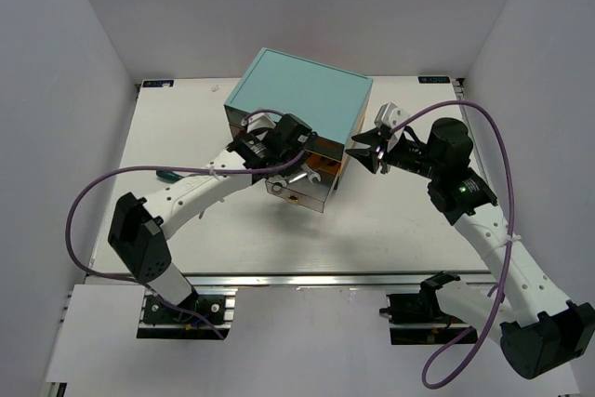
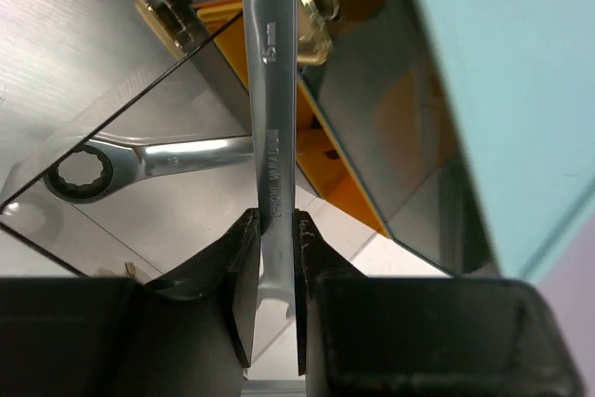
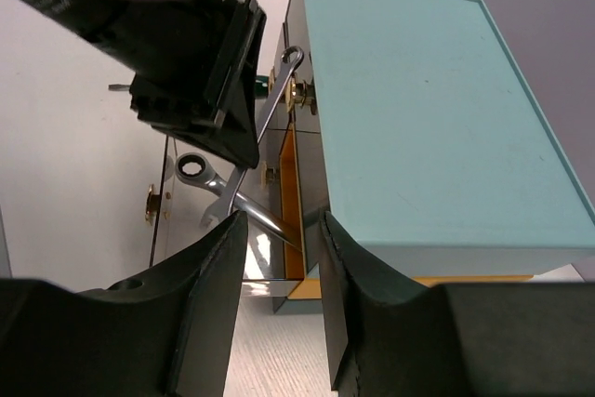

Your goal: Sort the tools into containers

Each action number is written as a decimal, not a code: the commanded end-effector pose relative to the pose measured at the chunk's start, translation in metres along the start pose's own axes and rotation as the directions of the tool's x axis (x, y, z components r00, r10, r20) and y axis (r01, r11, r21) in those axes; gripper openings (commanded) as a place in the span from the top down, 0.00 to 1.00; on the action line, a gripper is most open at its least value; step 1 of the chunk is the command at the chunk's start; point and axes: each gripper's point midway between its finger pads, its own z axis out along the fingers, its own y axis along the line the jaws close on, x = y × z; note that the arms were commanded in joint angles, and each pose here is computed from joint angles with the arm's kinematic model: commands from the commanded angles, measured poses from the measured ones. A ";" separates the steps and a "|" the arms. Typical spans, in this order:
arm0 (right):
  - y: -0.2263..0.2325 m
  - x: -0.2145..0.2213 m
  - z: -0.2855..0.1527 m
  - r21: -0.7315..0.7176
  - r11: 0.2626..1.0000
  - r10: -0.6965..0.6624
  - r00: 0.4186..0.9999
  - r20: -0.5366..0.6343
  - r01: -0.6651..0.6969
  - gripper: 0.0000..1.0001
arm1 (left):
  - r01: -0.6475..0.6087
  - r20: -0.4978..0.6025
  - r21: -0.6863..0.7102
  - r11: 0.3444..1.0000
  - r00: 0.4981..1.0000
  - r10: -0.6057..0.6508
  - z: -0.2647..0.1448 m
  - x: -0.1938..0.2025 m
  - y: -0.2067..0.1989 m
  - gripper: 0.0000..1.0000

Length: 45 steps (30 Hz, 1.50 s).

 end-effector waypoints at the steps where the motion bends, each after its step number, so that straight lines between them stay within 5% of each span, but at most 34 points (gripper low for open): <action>1: -0.005 -0.009 -0.007 0.032 0.999 -0.041 0.999 0.022 0.040 0.58 | 0.032 0.044 0.043 0.999 0.998 -0.034 -0.005 -0.004 -0.018 1.00; 7: -0.006 -0.007 -0.008 0.037 0.999 -0.039 0.999 0.020 0.038 0.57 | 0.007 0.021 -0.004 1.000 1.000 -0.007 -0.002 0.012 -0.014 0.99; 9: -0.005 -0.006 -0.008 0.032 0.999 -0.037 0.999 0.019 0.037 0.56 | 0.007 0.006 0.000 1.000 1.000 -0.007 -0.006 0.015 -0.014 0.78; 10: -0.006 -0.006 -0.008 0.032 0.999 -0.036 0.999 0.018 0.036 0.56 | 0.000 0.002 0.005 1.000 1.000 0.000 -0.008 0.017 -0.015 0.58; 13: -0.003 -0.003 -0.007 0.021 0.999 -0.029 0.999 0.017 0.029 0.56 | 0.001 -0.002 0.027 1.000 1.000 -0.001 -0.020 0.015 -0.021 0.38; 18: -0.002 -0.003 -0.007 0.012 1.000 -0.027 0.999 0.018 0.027 0.56 | -0.001 0.010 0.033 0.999 1.000 0.001 -0.041 0.006 -0.017 0.34; 22: 0.000 -0.004 -0.006 -0.003 1.000 -0.026 0.999 0.022 0.026 0.56 | -0.001 0.105 0.027 1.000 0.995 -0.001 -0.064 -0.023 -0.005 0.50; 26: 0.014 -0.004 -0.004 -0.099 0.994 -0.051 0.998 0.028 0.054 0.55 | -0.020 0.207 -0.023 1.000 0.978 0.024 -0.083 -0.052 0.030 0.99; 30: 0.044 -0.008 0.009 -0.296 0.955 -0.005 0.999 0.037 0.016 0.58 | -0.013 0.226 -0.136 0.991 0.973 0.044 -0.087 -0.063 0.086 1.00; 38: 0.056 0.032 0.078 -0.255 0.967 -0.049 0.990 -0.132 0.014 0.77 | 0.070 0.255 -0.124 0.990 0.966 -0.036 -0.110 -0.068 0.151 1.00; 45: 0.051 0.060 0.118 -0.134 0.991 -0.032 0.970 -0.242 -0.001 0.63 | 0.119 0.250 -0.124 0.985 0.965 -0.085 -0.121 -0.065 0.182 1.00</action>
